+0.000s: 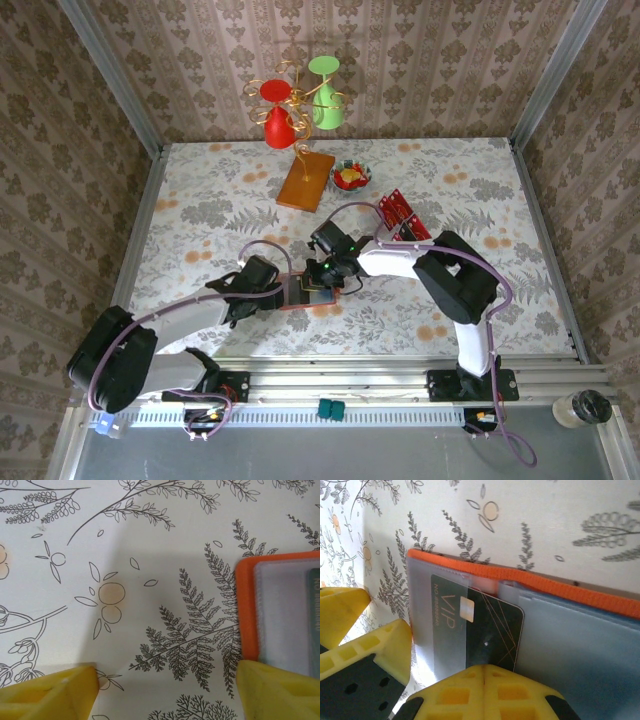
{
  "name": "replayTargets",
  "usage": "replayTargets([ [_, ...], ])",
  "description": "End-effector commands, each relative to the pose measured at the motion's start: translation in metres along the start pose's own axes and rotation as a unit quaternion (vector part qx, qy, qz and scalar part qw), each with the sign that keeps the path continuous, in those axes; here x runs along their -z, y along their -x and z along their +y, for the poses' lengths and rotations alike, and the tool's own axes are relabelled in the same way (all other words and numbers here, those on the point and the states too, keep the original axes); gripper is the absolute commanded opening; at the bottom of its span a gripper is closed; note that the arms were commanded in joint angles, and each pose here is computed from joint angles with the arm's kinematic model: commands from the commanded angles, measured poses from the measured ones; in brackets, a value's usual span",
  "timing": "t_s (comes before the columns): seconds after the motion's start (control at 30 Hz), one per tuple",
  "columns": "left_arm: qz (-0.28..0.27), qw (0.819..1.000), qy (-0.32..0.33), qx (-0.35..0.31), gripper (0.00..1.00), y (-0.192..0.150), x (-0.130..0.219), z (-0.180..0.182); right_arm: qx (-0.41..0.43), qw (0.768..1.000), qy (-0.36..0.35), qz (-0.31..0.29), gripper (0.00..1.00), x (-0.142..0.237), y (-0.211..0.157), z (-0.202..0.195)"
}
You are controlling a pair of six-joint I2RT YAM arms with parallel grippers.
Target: Put the credit cards into the card holder
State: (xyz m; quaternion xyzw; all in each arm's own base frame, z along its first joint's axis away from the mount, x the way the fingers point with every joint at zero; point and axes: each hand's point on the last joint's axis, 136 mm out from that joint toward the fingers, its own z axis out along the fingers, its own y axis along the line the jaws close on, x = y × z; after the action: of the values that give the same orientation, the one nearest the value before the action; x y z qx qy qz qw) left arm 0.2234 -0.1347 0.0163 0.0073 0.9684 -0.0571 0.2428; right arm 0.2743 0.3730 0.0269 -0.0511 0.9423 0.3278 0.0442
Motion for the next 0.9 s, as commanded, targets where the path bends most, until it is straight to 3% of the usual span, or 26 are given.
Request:
replayTargets([
  [0.0, 0.027, 1.0, -0.006, -0.007, 0.75, -0.014, -0.009, 0.0, -0.01, 1.0, -0.022, 0.016, 0.07, -0.012, -0.007, -0.005],
  [0.37, 0.025, 1.0, -0.008, -0.005, 0.75, -0.014, -0.009, 0.001, 0.011, 1.0, -0.009, 0.002, 0.07, 0.003, 0.002, 0.015],
  [0.57, 0.025, 1.0, -0.007, -0.006, 0.75, -0.015, -0.01, 0.001, 0.021, 0.999, -0.026, -0.016, 0.07, 0.02, 0.007, 0.011],
  [0.87, 0.025, 1.0, -0.008, -0.005, 0.75, -0.015, -0.01, 0.001, 0.029, 0.998, -0.054, -0.01, 0.07, 0.015, 0.006, -0.002],
])
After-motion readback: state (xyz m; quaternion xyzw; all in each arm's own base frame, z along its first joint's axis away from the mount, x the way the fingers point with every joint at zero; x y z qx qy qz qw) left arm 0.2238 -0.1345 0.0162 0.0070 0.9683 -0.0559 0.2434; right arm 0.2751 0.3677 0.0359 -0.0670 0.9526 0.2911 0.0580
